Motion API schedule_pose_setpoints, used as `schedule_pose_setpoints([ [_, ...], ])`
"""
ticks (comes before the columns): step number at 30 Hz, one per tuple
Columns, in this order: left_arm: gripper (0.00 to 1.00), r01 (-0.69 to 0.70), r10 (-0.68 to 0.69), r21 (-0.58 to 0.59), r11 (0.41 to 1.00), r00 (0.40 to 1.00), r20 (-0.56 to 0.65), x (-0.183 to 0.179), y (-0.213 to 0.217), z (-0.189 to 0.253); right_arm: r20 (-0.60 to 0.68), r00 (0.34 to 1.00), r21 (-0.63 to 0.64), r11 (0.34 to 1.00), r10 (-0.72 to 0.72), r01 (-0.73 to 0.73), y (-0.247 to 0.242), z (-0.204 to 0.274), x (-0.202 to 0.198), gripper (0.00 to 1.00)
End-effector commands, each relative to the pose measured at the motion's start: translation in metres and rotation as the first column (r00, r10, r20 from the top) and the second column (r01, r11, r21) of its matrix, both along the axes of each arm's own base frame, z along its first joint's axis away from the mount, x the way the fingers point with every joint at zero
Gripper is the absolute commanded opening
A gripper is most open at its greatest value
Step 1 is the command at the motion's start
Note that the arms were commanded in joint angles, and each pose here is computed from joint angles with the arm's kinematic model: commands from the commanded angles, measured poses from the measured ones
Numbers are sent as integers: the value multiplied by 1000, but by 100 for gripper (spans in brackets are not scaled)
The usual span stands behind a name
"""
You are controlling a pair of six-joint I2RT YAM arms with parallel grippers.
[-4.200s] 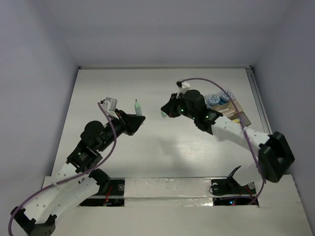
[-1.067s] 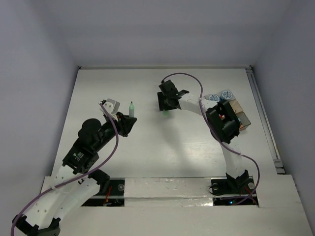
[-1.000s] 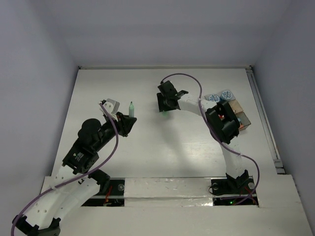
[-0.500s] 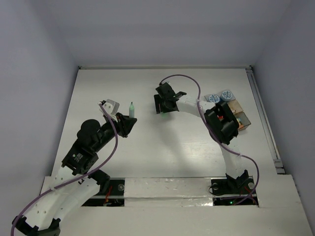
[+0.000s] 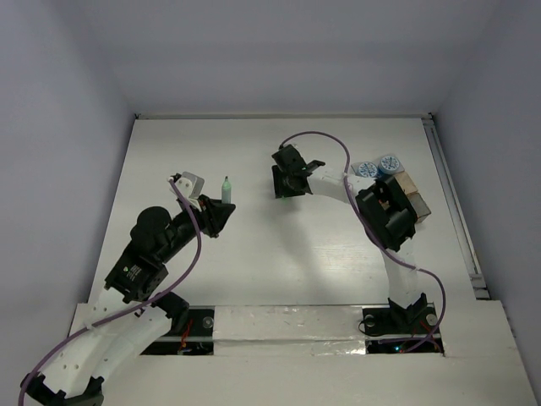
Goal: Sort the stationery into containers
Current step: Pick up the pen cap from the center of the board.
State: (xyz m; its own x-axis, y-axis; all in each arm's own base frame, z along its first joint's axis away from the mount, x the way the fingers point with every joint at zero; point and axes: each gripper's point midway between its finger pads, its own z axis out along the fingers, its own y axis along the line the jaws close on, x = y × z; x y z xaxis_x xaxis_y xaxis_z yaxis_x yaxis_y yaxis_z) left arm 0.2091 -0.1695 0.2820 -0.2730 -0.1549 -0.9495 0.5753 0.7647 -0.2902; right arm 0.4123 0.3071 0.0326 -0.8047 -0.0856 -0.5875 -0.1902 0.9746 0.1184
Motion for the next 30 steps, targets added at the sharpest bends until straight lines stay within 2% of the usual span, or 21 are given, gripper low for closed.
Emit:
schedule_pose_setpoints([
  [1, 0, 14, -13, -25, 1000, 998, 59, 1, -2, 14, 14, 1000, 66, 998, 14, -15, 14, 15, 2, 52],
  [7, 0, 19, -17, -29, 999, 998, 62, -1, -2, 15, 17, 1000, 2, 1000, 17, -17, 9, 11, 9, 52],
  [16, 0, 19, -17, -29, 999, 998, 63, -1, -2, 15, -18, 995, -138, 985, 100, -102, -2, 2, 12, 54],
  [30, 0, 19, -17, -29, 999, 998, 56, -1, -2, 13, -75, 989, -220, 966, 124, -138, -5, -23, 16, 43],
])
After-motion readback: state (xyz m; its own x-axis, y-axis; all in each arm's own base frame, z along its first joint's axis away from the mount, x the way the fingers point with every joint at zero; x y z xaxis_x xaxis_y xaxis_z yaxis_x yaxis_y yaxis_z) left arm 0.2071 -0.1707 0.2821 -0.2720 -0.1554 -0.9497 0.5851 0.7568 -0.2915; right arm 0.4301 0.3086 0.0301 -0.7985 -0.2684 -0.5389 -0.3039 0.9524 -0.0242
